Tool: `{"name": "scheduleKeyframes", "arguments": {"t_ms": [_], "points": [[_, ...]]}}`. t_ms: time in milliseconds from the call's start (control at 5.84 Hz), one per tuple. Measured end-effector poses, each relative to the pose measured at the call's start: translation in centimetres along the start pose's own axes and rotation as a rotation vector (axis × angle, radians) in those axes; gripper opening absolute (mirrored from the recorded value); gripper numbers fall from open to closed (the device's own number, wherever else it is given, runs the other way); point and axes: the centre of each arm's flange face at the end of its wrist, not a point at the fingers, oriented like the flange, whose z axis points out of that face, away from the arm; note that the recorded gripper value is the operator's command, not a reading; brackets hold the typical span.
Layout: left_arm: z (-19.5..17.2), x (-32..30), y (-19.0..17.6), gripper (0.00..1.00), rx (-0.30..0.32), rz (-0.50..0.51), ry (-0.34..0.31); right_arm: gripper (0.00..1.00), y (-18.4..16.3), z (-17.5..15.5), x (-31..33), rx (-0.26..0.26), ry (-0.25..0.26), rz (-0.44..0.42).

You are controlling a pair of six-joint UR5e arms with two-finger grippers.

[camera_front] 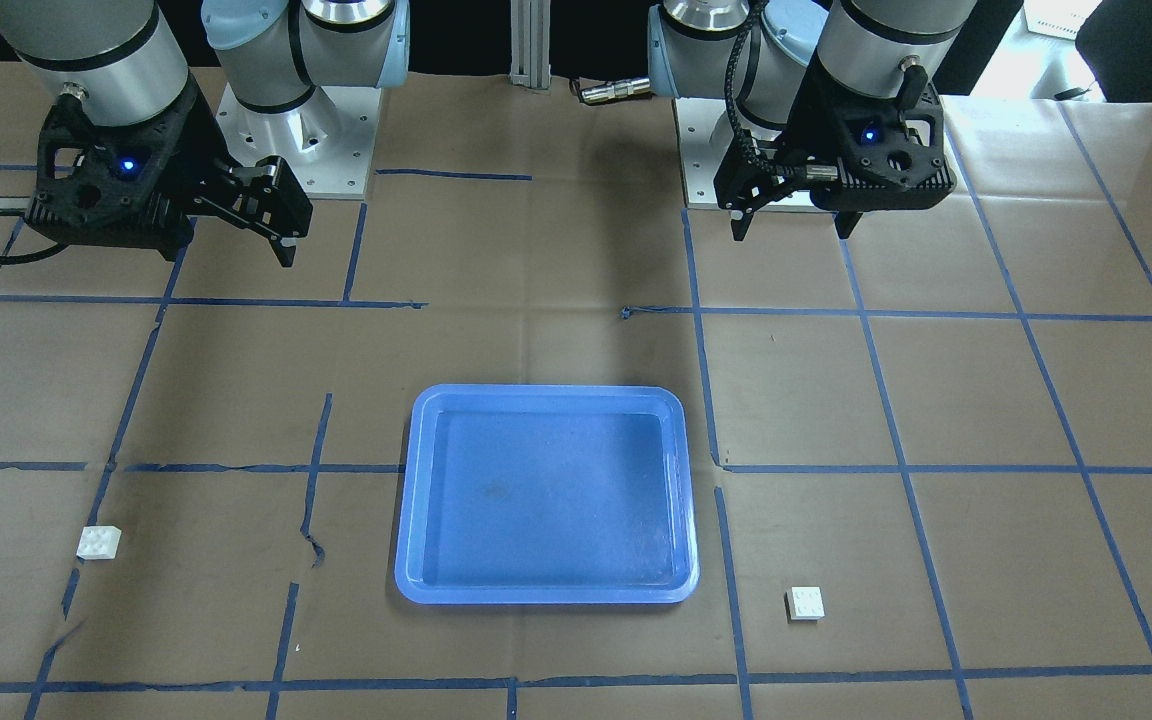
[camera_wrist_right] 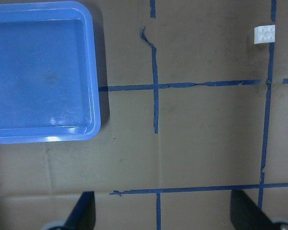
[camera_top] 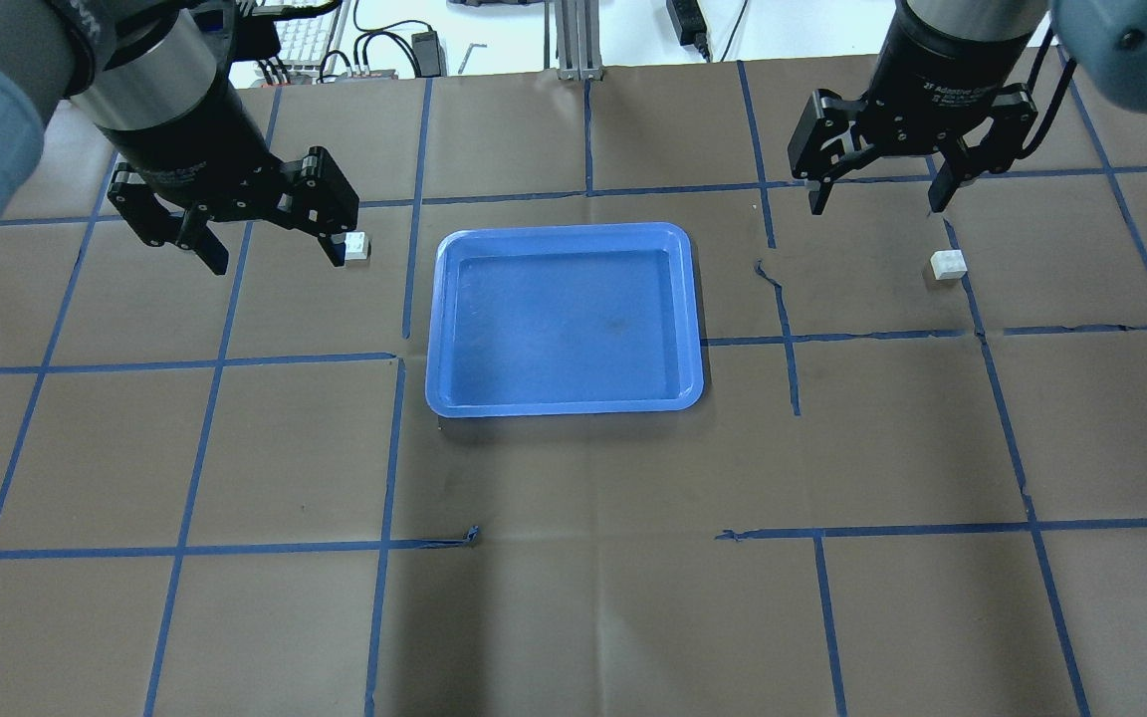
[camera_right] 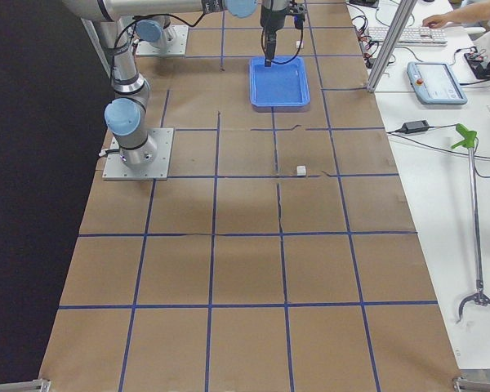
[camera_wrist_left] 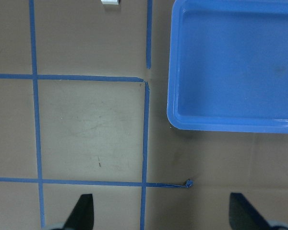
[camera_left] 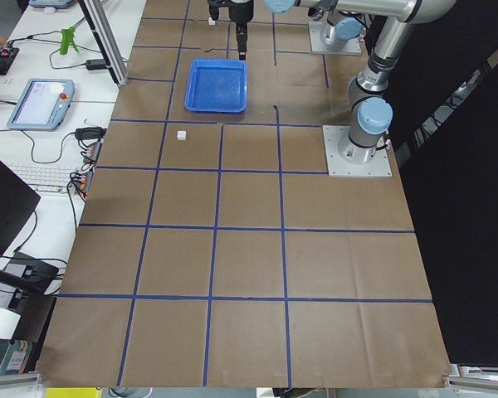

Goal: Assemble white blocks and place on blue tray

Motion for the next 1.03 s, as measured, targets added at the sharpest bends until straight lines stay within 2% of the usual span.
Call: {"name": "scheduleKeyframes", "arguments": {"t_ms": [685,1027], "points": [[0.2,-0.2,0.0,0.97,0.0,0.025,-0.002,1.0,0.0,0.1,0.0,-0.004,0.003,0.003],[0.3,-1.8,-1.7,0.98,0.017,-0.002,0.0,1.0,0.0,0.2,0.1,-0.005,0.006,0.006]]}}
